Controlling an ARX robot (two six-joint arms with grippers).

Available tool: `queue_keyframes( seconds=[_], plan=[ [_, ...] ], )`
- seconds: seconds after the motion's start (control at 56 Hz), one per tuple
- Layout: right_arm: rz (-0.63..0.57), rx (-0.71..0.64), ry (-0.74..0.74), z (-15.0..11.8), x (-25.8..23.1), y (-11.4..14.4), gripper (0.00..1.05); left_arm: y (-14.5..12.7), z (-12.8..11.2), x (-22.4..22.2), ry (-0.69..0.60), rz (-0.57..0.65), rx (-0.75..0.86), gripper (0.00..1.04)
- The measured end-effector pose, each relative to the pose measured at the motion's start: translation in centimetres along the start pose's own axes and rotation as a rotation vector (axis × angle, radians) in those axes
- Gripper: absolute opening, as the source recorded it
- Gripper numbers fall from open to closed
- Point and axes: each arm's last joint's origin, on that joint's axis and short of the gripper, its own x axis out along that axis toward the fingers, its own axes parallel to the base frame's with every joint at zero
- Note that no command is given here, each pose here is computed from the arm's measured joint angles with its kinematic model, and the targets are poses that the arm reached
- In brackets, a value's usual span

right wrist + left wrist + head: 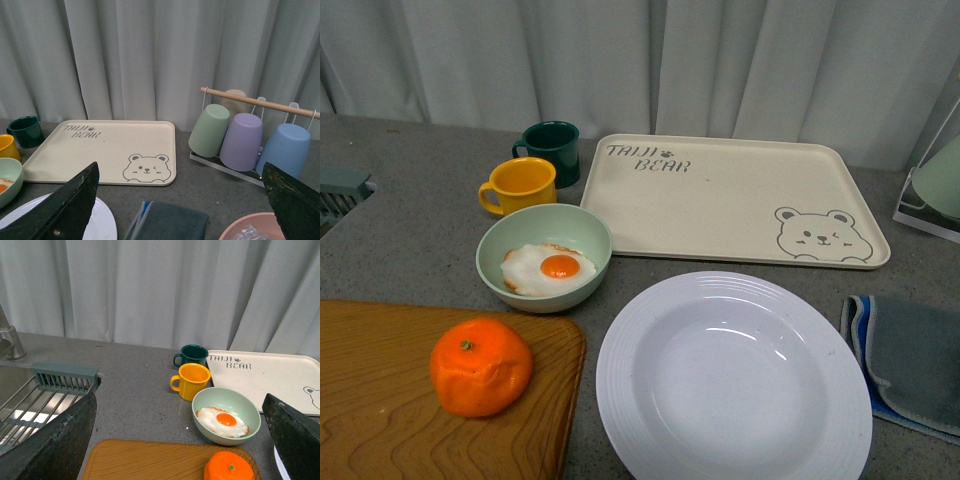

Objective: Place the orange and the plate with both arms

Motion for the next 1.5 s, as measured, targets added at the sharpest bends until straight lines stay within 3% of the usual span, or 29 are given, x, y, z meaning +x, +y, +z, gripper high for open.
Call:
queue_keyframes(
  seconds=[0.875, 0.911, 1.0, 1.268, 1.5],
  plan=[
    [0.0, 0.0, 0.0, 0.0, 0.0, 0.0, 0.95, 0.0, 0.0, 0.0, 0.0, 0.0, 0.0, 0.98],
    [0.0, 0.0, 0.0, 0.0, 0.0, 0.0, 0.95, 0.0, -0.1, 0.0, 0.045, 0.012, -0.009, 0.98],
    [0.0, 0.0, 0.0, 0.0, 0.0, 0.0, 0.95, -0.3, -0.9, 0.9, 0.344, 0.034, -0.029, 0.98],
    [0.0, 0.0, 0.0, 0.0, 0.0, 0.0, 0.95, -1.9, -0.3, 5.6, 0.457, -0.054, -0.085, 0.98],
    [0.0, 0.0, 0.0, 0.0, 0.0, 0.0, 0.95, -3.2, -3.9, 10.9, 0.751, -0.106, -0.14, 0.98]
  ],
)
